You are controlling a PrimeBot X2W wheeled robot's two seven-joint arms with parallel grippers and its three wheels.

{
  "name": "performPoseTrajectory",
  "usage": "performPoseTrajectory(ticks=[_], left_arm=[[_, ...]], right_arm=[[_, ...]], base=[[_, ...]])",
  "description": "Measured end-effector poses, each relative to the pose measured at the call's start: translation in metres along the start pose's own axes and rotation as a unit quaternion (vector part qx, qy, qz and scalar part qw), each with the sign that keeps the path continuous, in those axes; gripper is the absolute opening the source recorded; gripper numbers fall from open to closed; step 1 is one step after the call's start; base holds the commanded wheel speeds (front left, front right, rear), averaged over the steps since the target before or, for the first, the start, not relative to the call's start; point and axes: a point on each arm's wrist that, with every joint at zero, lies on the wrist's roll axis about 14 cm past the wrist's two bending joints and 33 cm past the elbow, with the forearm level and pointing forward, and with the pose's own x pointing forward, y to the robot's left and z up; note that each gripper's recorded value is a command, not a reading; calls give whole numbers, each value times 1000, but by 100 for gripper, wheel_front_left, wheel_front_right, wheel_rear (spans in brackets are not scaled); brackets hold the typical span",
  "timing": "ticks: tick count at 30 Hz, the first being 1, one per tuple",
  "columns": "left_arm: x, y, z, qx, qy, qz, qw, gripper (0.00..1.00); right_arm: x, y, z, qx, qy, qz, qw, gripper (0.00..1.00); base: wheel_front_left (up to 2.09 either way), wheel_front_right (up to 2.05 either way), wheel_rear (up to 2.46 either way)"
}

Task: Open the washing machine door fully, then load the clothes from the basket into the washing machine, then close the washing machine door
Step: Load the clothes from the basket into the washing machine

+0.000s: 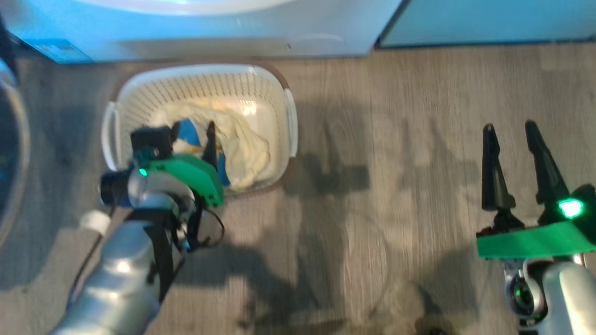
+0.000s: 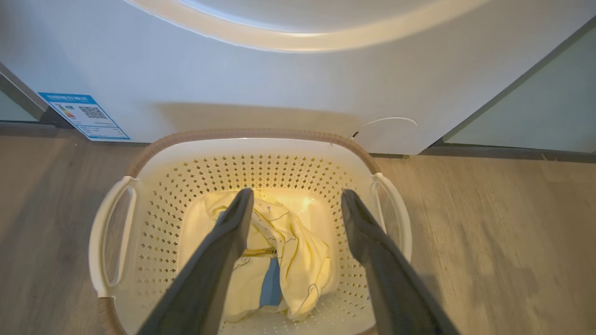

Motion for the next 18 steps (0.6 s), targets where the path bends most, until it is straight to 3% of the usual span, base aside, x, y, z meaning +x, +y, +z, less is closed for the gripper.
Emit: performPoseTrajectory(ticks=[18], left_arm=[[112,45,-121,-17,174,-9,985,100]], right_arm=[[27,-40,-64,13,66,-44,997,100]], base=[[0,0,0]])
